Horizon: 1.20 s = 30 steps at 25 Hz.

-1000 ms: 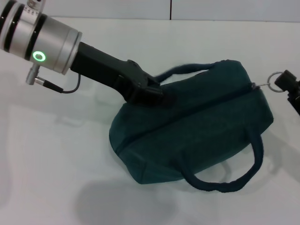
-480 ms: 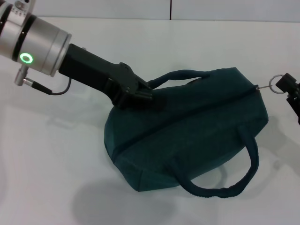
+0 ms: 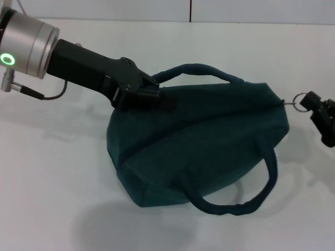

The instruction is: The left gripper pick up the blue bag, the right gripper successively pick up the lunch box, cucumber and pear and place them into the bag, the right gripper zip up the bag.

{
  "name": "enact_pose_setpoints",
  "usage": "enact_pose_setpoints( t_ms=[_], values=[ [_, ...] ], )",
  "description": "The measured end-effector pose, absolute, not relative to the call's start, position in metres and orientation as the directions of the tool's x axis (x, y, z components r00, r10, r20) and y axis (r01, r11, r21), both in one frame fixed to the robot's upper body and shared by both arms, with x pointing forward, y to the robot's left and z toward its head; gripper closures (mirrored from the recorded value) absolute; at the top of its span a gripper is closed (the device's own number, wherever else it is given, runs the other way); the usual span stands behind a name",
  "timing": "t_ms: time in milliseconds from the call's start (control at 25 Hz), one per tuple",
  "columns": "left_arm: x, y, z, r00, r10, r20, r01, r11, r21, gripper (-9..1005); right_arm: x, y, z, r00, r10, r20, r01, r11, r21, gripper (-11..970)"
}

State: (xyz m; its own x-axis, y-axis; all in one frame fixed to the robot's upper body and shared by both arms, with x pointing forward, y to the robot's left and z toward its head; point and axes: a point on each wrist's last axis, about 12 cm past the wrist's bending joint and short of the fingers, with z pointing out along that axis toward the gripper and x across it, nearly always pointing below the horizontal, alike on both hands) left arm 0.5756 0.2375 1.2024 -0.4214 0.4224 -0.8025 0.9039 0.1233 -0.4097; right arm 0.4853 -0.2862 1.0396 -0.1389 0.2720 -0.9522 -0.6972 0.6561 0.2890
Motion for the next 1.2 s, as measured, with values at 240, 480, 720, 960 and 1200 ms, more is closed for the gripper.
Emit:
enact_pose_setpoints(
  t_ms=[240,480,720,960,1200],
  values=[
    [0.575,0.238,1.202,-0.421,0.42,-0.804,0.904,0.122,-0.41,921,0.491,-0.279,1.031,-0.2,0.212,-0.957,-0.691,0.662,0.291,941],
    [0.575,0.238,1.201,-0.422,0.418,-0.805,0.904,0.121,-0.411,921,0.494,-0.272,1.024,-0.242,0.164,-0.956,-0.689,0.665,0.288,942],
    [0.572,0.24,1.198,-0.431,0.412,-0.802,0.899,0.126,-0.419,920,0.488,-0.272,1.022,-0.251,0.164,-0.954,-0.7,0.65,0.296,942],
    [0.569,0.246,1.193,-0.439,0.41,-0.8,0.896,0.135,-0.423,920,0.468,-0.283,1.035,-0.165,0.281,-0.946,-0.727,0.614,0.309,942],
    [0.567,0.247,1.191,-0.434,0.411,-0.802,0.898,0.129,-0.42,920,0.473,-0.29,1.029,-0.186,0.272,-0.944,-0.671,0.667,0.324,941]
  ],
)
